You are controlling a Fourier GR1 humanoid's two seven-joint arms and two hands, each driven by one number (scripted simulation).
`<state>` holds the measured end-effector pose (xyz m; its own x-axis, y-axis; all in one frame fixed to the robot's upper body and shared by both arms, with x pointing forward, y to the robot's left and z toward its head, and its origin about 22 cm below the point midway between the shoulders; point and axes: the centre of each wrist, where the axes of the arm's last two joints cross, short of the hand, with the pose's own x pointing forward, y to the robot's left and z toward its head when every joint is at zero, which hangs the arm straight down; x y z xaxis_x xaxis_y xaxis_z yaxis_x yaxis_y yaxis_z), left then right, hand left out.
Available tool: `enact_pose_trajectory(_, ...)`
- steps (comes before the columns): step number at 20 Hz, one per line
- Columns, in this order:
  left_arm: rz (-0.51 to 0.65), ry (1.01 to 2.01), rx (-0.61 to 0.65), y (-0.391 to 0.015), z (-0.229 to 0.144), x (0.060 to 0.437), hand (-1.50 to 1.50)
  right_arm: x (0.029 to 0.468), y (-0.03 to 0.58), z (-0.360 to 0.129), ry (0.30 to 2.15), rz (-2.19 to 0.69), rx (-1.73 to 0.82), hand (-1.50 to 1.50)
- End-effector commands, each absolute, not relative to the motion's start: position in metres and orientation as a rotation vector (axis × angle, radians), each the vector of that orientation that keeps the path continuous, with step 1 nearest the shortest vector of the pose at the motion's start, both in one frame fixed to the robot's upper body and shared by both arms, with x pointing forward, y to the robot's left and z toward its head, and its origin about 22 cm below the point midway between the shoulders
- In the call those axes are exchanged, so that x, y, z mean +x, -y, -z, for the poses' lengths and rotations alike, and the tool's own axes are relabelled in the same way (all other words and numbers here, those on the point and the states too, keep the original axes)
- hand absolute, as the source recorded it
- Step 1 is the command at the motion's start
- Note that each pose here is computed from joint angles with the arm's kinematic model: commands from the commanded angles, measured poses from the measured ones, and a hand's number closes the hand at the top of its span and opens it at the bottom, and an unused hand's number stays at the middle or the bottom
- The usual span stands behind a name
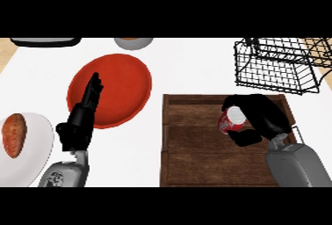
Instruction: Pick the can from the tray and place it in the tiered basket
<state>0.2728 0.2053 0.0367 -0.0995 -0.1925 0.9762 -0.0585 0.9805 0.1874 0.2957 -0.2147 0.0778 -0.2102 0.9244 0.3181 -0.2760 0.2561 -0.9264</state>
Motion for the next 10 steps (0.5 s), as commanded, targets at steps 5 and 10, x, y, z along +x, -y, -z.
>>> enact_pose_trajectory(5, 0.110, 1.667, 0.188, -0.197, -0.029, 0.269, 0.00, 0.310, 0.191, -0.067, 1.105, -1.259, -0.904, 1.50)
enact_pose_trajectory(10, 0.115, 1.679, 0.184, -0.203, -0.029, 0.277, 0.00, 0.324, 0.184, -0.048, 0.677, -1.230, -1.139, 1.50)
